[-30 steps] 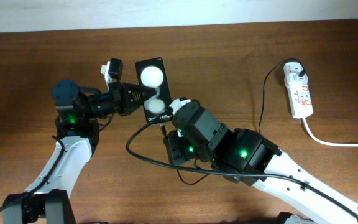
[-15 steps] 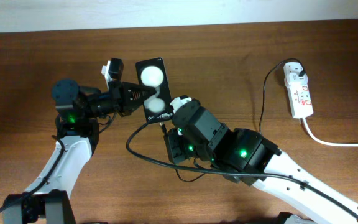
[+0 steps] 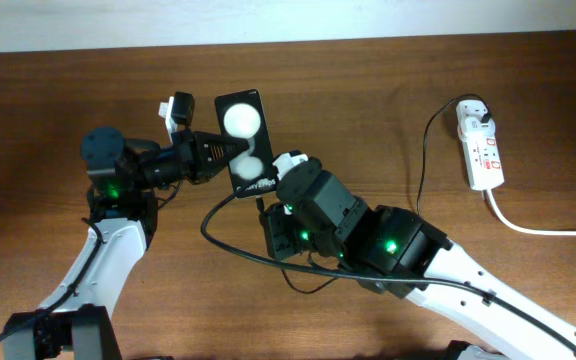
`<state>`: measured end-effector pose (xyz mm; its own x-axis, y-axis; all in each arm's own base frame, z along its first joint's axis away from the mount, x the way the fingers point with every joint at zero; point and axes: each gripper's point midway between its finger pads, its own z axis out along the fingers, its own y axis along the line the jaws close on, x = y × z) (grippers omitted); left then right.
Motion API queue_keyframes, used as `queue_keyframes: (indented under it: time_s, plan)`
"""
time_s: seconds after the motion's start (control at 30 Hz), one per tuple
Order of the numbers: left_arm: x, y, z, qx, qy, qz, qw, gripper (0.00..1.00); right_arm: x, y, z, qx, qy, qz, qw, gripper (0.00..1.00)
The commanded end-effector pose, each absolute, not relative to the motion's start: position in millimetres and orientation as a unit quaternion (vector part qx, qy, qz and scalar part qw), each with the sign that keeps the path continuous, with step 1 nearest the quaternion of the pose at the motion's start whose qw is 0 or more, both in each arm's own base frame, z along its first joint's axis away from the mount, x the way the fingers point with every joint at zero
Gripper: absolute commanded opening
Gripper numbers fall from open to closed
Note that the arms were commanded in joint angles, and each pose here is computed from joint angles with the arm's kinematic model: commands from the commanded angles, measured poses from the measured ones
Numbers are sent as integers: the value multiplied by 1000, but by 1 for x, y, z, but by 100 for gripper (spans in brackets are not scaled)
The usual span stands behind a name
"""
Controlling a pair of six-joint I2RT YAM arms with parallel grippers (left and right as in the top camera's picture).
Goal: Plug charger to phone and switch on socket
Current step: 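Push the USB-C plug into the phone's bottom port with the right gripper, then lower the phone onto the table with the left gripper, release cable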
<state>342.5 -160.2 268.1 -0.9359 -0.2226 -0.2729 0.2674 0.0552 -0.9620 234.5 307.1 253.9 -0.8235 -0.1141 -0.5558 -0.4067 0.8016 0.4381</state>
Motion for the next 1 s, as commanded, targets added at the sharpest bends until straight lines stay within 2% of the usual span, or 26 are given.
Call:
queue_keyframes:
  time_s: [0.0, 0.2, 0.33, 0.4, 0.43, 0.5, 0.57, 0.63, 0.67, 0.7, 0.77, 0.97]
  plan:
    - [317, -168, 272, 73, 702, -695, 137, 0, 259, 300, 281, -112, 896, 275, 329, 4]
    - [302, -169, 273, 86, 702, -701, 90, 0, 268, 299, 281, -117, 893, 260, 349, 4]
    - [300, -169, 277, 116, 698, -697, 120, 0, 270, 302, 280, -116, 892, 261, 350, 6]
    - [301, -169, 278, 140, 693, -691, 149, 0, 262, 303, 275, -126, 897, 266, 330, 25]
    - [303, -169, 278, 138, 693, -690, 156, 0, 258, 305, 274, -132, 897, 274, 320, 31]
    - [313, -169, 279, 134, 692, -684, 189, 0, 246, 309, 274, -146, 897, 293, 296, 39]
    - [331, -166, 280, 94, 695, -676, 226, 0, 233, 308, 259, -158, 910, 274, 267, 39]
    - [350, -161, 281, 50, 696, -667, 261, 0, 223, 314, 248, -171, 916, 247, 268, 56]
    - [353, -161, 282, 33, 697, -670, 254, 0, 228, 309, 242, -155, 922, 220, 278, 57]
    - [352, -161, 282, 20, 697, -675, 242, 0, 233, 305, 238, -139, 927, 206, 282, 56]
    - [351, -161, 281, 19, 697, -677, 234, 0, 238, 307, 235, -133, 927, 202, 286, 40]
    - [325, -167, 279, 74, 699, -688, 181, 0, 252, 304, 243, -116, 920, 188, 324, 4]
